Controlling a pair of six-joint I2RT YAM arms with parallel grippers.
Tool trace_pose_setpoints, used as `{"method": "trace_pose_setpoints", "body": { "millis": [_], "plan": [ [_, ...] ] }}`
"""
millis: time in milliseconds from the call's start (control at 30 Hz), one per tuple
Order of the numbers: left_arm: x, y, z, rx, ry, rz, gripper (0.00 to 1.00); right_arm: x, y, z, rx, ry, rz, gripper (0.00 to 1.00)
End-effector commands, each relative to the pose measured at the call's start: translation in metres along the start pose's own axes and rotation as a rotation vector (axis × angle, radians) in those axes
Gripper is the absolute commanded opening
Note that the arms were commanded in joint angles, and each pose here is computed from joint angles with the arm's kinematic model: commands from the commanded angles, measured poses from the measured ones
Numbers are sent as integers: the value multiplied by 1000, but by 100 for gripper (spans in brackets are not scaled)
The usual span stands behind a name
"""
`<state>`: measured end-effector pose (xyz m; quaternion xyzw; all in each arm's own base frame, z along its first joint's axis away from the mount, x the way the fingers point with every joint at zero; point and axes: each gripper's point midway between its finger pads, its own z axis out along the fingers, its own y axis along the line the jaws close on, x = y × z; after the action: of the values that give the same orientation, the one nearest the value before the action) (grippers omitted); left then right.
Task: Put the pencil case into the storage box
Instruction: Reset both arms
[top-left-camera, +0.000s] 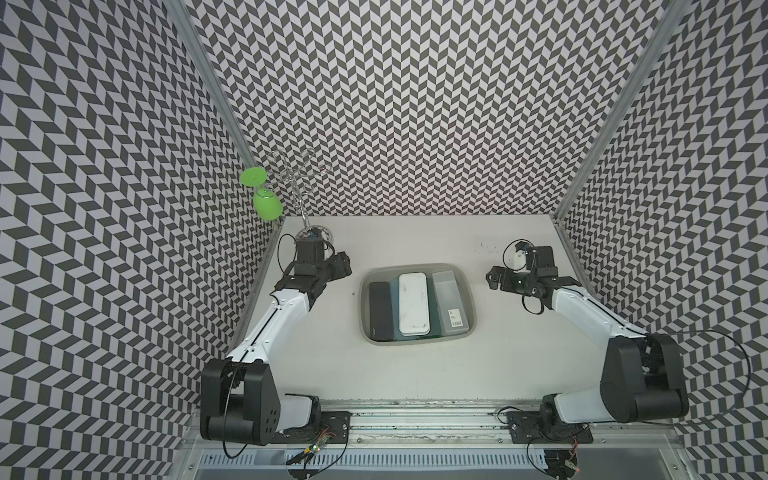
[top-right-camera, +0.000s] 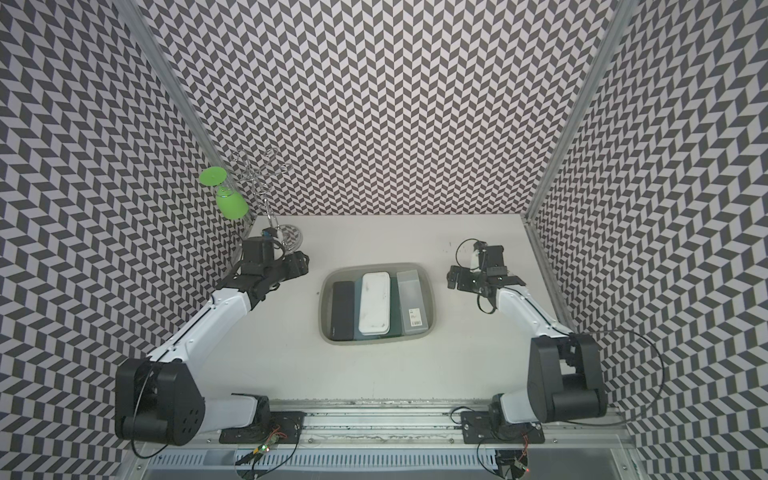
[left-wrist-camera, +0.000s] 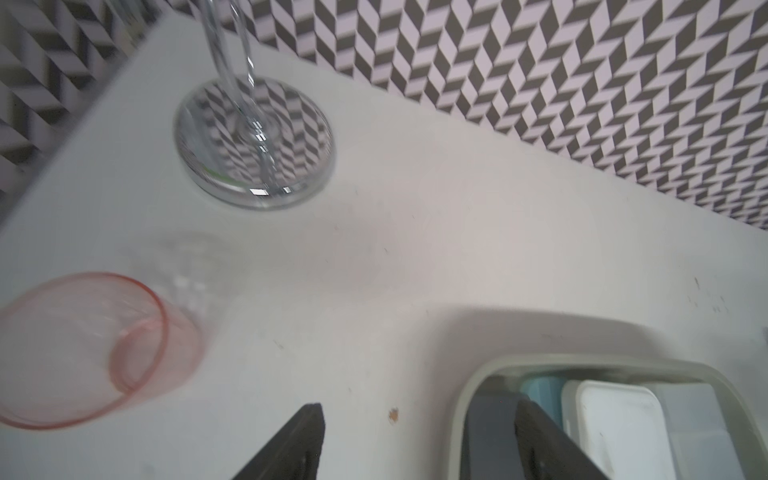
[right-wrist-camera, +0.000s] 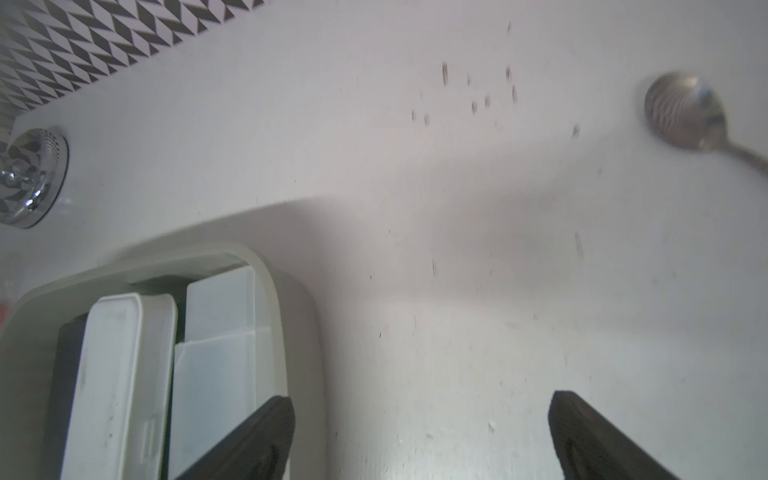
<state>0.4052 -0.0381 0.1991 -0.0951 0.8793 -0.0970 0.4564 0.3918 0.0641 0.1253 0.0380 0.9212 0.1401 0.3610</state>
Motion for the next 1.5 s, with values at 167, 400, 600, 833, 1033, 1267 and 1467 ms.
{"method": "trace_pose_setpoints", "body": {
  "millis": [167,400,600,833,1033,1267,1467],
  "plan": [
    [-17,35,-11,-61,-373,170,97,-47,-25,-7,98,-431,-182,100],
    [22,50,7,-20,-459,270,100,-29,-51,-11,136,-579,-125,100],
    [32,54,35,13,-458,258,99,-46,-59,-6,190,-611,-155,100],
    [38,45,27,49,-469,293,99,-28,-52,-35,163,-761,-204,99],
    [43,45,19,34,-507,297,100,-23,-51,-39,170,-809,-213,100],
    [48,45,15,0,-534,308,99,-24,-51,-36,171,-788,-215,100],
    [47,45,13,1,-543,308,100,-23,-51,-35,172,-781,-214,100]
  ]
}}
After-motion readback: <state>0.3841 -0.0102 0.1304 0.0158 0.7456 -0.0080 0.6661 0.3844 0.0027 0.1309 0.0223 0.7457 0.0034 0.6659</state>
